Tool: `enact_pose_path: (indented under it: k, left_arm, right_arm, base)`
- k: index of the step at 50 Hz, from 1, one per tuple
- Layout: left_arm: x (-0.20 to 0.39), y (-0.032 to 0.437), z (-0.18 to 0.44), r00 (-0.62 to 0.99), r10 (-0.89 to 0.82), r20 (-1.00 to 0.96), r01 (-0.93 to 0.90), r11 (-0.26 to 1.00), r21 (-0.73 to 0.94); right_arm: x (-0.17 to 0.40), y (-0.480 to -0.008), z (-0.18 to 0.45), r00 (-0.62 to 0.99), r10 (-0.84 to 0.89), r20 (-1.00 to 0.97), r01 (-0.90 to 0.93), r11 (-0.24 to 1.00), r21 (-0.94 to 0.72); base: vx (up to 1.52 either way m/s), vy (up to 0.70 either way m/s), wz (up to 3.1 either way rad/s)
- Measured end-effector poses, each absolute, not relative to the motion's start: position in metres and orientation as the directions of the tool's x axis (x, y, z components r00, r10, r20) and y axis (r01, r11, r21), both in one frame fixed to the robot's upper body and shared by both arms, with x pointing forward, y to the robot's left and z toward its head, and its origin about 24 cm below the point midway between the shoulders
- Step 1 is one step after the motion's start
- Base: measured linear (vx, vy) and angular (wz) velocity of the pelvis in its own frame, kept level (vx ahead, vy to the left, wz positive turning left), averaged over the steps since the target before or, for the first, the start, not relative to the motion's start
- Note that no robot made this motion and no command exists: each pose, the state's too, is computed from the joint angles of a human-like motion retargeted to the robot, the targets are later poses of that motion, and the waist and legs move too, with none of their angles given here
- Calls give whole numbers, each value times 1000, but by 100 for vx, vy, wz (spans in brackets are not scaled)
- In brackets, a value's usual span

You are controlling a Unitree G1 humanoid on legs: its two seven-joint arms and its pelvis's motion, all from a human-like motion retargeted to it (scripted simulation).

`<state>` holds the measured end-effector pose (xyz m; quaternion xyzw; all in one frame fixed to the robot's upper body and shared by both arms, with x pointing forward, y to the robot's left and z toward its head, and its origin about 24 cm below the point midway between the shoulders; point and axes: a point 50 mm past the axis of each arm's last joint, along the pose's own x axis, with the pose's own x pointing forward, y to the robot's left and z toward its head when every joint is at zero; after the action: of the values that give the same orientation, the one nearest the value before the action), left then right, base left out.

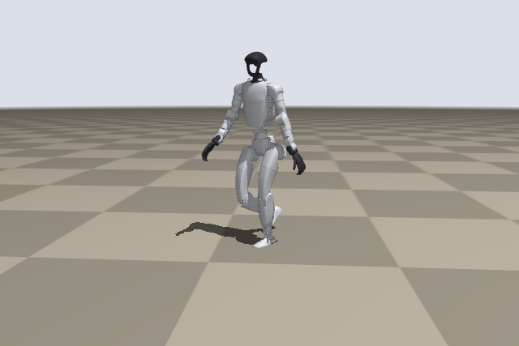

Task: Run

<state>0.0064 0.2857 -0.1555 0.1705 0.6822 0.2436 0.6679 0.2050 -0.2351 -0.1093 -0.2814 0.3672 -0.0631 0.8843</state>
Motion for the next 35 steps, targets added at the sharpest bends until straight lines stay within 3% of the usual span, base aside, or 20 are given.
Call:
enact_pose_path:
  k: [7, 12, 17, 22, 27, 35]
  left_arm:
    - [-11, 281, -157, -48, 567, -823, -44, 822, 568]
    - [31, 268, -161, 114, 551, -827, -9, 833, 554]
    - [75, 259, -158, 266, 523, -810, 27, 836, 549]
    - [110, 260, -150, 347, 518, -782, 56, 821, 569]
    - [143, 263, -139, 393, 506, -768, 47, 823, 567]
    - [219, 255, -105, 569, 467, -677, -70, 848, 526]
  right_arm:
    - [267, -218, -62, 880, -254, -401, -40, 802, -596]
    - [287, -210, -41, 928, -205, -311, -37, 780, -625]
    - [264, -220, -62, 893, -229, -388, -88, 756, -649]
    - [202, -244, -106, 750, -316, -581, -203, 726, -657]
    - [117, -264, -143, 508, -400, -763, -350, 714, -606]
    - [-3, -252, -168, 91, -398, -913, -353, 844, -403]
  base:
    - [-64, -5, -26]
    - [-78, -17, -15]
    - [-81, -16, 9]
    - [-72, -7, -35]
    - [-63, 2, -53]
    - [-57, 9, 21]
